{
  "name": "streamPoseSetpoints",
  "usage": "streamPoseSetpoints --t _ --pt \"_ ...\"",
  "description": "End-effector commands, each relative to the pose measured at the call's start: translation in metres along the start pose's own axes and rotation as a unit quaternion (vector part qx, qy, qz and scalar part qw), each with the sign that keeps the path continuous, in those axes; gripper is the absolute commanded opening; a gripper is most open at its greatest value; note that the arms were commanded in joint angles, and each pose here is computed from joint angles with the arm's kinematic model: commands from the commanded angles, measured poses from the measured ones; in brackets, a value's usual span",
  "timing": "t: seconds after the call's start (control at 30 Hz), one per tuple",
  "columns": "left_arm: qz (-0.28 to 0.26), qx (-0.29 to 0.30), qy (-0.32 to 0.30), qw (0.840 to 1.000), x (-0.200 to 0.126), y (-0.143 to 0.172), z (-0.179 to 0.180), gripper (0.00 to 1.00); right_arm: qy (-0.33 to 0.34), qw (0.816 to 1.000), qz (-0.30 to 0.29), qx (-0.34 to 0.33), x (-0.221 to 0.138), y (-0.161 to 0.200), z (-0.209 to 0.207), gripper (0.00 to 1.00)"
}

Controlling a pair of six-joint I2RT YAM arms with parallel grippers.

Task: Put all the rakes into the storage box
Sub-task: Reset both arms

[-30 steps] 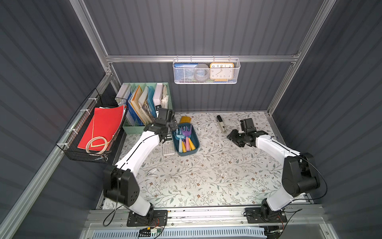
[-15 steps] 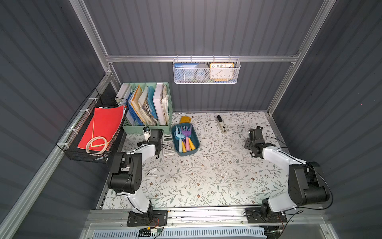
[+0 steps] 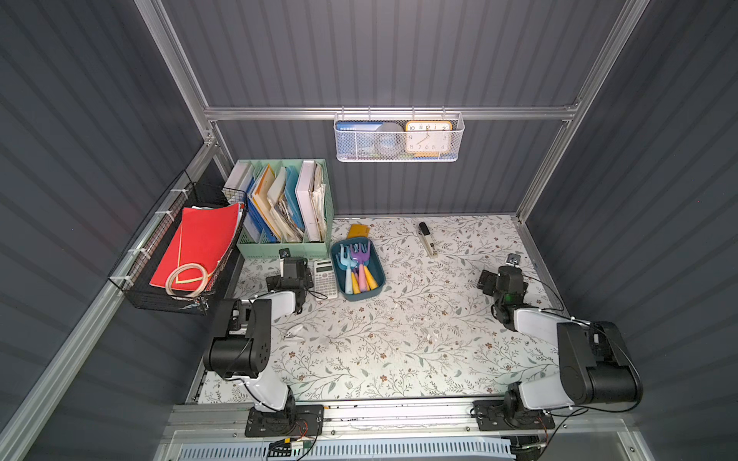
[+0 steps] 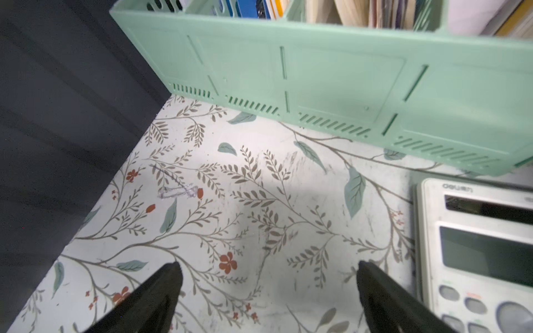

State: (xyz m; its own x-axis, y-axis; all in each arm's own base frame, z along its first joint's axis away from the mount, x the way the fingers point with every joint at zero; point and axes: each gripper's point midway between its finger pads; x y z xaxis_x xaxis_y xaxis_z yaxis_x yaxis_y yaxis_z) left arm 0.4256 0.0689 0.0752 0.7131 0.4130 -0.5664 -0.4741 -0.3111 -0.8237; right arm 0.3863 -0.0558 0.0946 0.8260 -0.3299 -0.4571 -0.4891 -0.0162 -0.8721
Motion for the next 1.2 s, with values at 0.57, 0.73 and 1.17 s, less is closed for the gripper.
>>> streamPoseSetpoints --t 0.57,0.73,1.17 --pt "-0.088 -0.062 0.062 0.992 -0.010 0.022 0.015 1.00 -0.062 0.993 -0.099 -0.005 -0.001 -0.006 0.023 0.99" --pt "-0.092 -0.062 0.065 0.992 -0.008 0.019 0.015 1.00 -0.062 0.993 -0.097 -0.005 -0.001 -0.006 0.023 0.99" --pt "-0.090 -0.063 0.061 0.992 -0.008 0.019 0.016 1.00 -0.064 0.993 -0.097 -0.006 -0.002 -0.007 0.024 0.99"
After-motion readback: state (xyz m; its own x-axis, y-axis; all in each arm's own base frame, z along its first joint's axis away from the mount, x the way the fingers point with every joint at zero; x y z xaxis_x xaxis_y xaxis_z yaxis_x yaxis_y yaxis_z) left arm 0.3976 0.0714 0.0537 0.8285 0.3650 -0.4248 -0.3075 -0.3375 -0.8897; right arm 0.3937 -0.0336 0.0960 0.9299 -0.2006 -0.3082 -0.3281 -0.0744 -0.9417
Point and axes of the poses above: each gripper's point midway between its finger pads, its own x axis out along the fingers, its own z axis along the line the jaws close on, y = z × x, and after that the axes turned 12 degrees about -x, right-handed
